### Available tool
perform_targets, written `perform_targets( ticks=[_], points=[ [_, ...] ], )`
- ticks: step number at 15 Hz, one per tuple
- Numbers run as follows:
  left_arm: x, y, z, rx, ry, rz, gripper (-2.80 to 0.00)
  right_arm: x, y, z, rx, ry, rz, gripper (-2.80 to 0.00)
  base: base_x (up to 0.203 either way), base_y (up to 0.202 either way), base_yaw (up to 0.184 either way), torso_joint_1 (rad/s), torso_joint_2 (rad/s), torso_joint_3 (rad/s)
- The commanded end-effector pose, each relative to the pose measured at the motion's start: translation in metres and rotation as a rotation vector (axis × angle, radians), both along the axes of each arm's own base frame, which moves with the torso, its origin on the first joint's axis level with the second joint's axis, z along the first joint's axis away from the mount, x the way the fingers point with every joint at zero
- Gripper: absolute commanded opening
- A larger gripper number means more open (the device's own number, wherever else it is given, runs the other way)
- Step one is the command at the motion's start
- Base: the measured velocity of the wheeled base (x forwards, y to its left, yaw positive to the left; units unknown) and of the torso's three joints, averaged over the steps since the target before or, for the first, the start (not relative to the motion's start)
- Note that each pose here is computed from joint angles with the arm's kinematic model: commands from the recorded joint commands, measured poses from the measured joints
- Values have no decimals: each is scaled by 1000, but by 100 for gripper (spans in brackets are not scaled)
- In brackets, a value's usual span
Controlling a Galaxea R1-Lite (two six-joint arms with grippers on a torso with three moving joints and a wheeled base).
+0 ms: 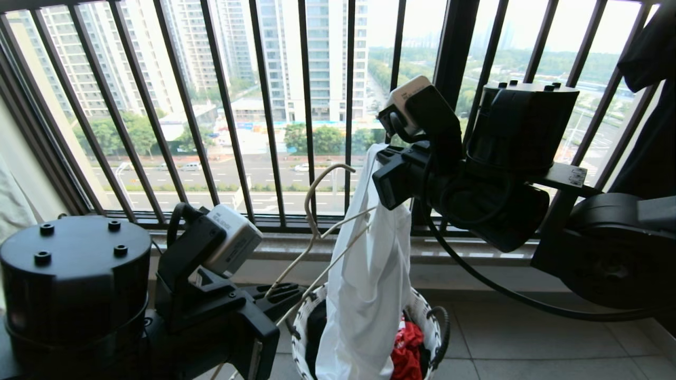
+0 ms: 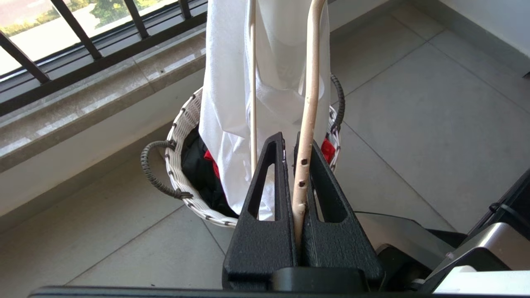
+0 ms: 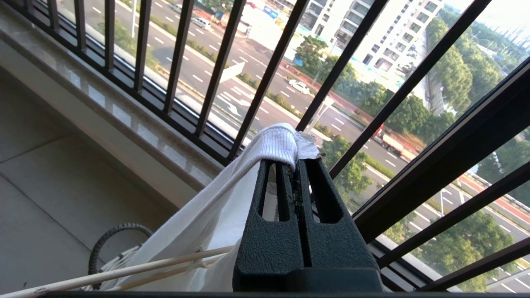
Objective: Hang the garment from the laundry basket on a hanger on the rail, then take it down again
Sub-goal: Hang the clothes on the clothes rack
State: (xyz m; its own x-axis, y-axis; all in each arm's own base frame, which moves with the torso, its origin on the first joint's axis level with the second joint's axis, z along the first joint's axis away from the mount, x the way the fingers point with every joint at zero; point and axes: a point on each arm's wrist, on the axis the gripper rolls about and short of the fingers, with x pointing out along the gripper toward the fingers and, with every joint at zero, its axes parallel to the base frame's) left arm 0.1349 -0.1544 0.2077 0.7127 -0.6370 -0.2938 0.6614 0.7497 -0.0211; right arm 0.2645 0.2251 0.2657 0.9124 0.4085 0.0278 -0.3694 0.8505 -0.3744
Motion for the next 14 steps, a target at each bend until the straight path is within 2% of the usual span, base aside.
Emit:
perform_targets(
  ticks=[1, 4, 7, 9, 11, 14],
  points=[
    [3, -3, 3, -34, 16, 13, -280, 2, 2, -2, 12, 8, -2, -280, 0, 0, 0, 0, 0, 0],
    [5, -6, 5, -63, 29, 21, -280, 3, 3, -4, 26, 21, 1, -280, 0, 0, 0, 0, 0, 0],
    [8, -10, 5, -85, 55, 32, -280, 0, 19, -5, 28, 17, 38, -280, 0, 0, 0, 0, 0, 0],
    [13, -15, 10, -144, 85, 55, -280, -7, 28, -6, 28, 22, 66, -280, 0, 0, 0, 0, 0, 0],
    [17, -19, 6, -130, 94, 73, -280, -15, 37, -3, 35, 14, 88, -280, 0, 0, 0, 0, 0, 0],
    [23, -23, 7, -148, 72, 119, -280, -29, 47, 0, 40, 8, 105, -280, 0, 0, 0, 0, 0, 0]
  ],
)
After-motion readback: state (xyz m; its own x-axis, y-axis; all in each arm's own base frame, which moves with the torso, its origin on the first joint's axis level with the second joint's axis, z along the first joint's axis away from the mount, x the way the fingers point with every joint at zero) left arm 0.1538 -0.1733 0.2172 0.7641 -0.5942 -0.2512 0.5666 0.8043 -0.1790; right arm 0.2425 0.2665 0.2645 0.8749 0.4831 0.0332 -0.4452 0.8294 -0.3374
